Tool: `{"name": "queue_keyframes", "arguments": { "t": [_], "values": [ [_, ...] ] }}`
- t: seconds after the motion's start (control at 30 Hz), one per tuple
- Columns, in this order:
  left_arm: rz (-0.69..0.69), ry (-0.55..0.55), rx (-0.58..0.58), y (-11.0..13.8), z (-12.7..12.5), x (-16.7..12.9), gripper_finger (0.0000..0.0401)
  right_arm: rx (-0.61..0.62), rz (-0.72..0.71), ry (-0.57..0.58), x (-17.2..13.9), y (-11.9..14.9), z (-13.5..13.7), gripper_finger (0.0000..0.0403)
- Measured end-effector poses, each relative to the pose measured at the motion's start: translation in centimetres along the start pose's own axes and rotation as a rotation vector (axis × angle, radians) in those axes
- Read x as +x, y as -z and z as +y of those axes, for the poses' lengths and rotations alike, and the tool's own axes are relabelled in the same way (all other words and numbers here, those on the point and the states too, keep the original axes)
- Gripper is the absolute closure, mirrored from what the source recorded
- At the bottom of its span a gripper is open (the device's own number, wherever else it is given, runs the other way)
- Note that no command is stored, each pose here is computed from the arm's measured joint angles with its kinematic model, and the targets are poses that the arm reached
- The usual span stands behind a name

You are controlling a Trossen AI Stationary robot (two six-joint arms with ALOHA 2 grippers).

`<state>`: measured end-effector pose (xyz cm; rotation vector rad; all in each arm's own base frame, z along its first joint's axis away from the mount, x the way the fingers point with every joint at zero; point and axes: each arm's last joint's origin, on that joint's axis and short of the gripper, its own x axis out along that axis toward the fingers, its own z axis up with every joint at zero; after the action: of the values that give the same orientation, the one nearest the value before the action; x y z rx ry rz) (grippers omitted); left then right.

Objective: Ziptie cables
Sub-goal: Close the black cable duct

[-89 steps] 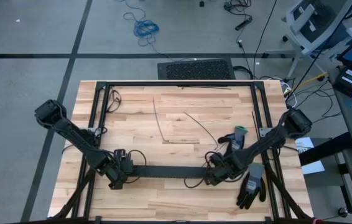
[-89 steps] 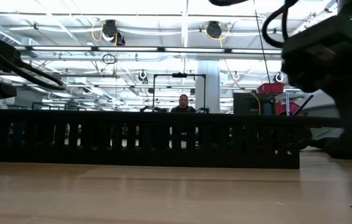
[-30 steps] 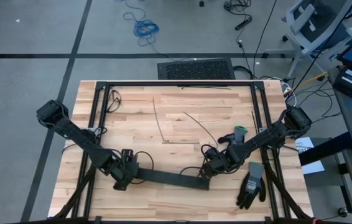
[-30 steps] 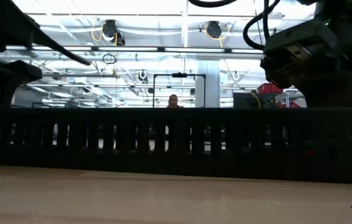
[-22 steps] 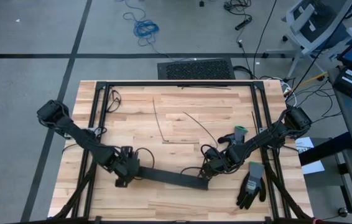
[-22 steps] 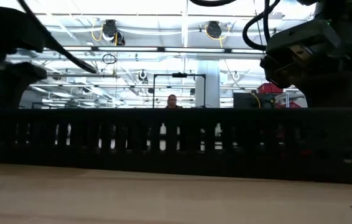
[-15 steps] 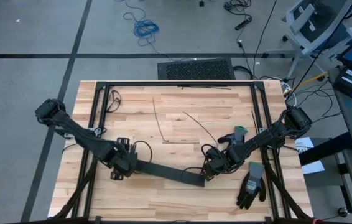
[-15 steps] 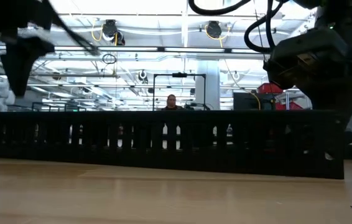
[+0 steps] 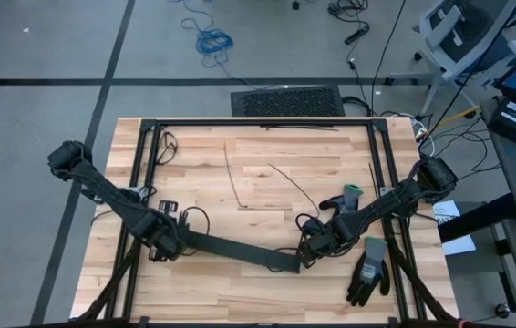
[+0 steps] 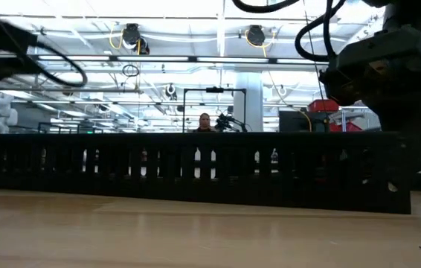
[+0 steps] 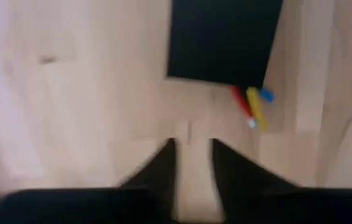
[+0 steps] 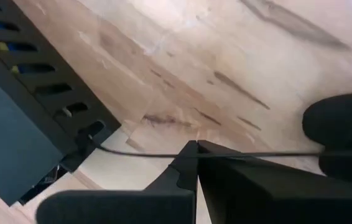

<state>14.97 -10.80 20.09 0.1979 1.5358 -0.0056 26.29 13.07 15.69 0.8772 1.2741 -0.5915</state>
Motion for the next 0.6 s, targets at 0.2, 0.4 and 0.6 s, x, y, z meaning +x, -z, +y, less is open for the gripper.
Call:
{"name": "queue_keyframes", "arguments": {
  "t": [0.2,0.4,0.6],
  "values": [
    [-0.041,-0.007,-0.057,-0.8,0.0,1.5,0.0396,0.0,0.006,0.0,0.0,0.8,0.1,0.0403],
    [-0.107,0.015,-0.086,-1.6,0.1,1.6,0.04,-0.003,0.008,0.002,0.0,0.9,0.1,0.0403],
    [-0.142,0.043,-0.098,-2.0,-0.1,1.5,0.04,-0.002,0.008,0.002,0.0,0.9,0.1,0.0403]
  ]
}}
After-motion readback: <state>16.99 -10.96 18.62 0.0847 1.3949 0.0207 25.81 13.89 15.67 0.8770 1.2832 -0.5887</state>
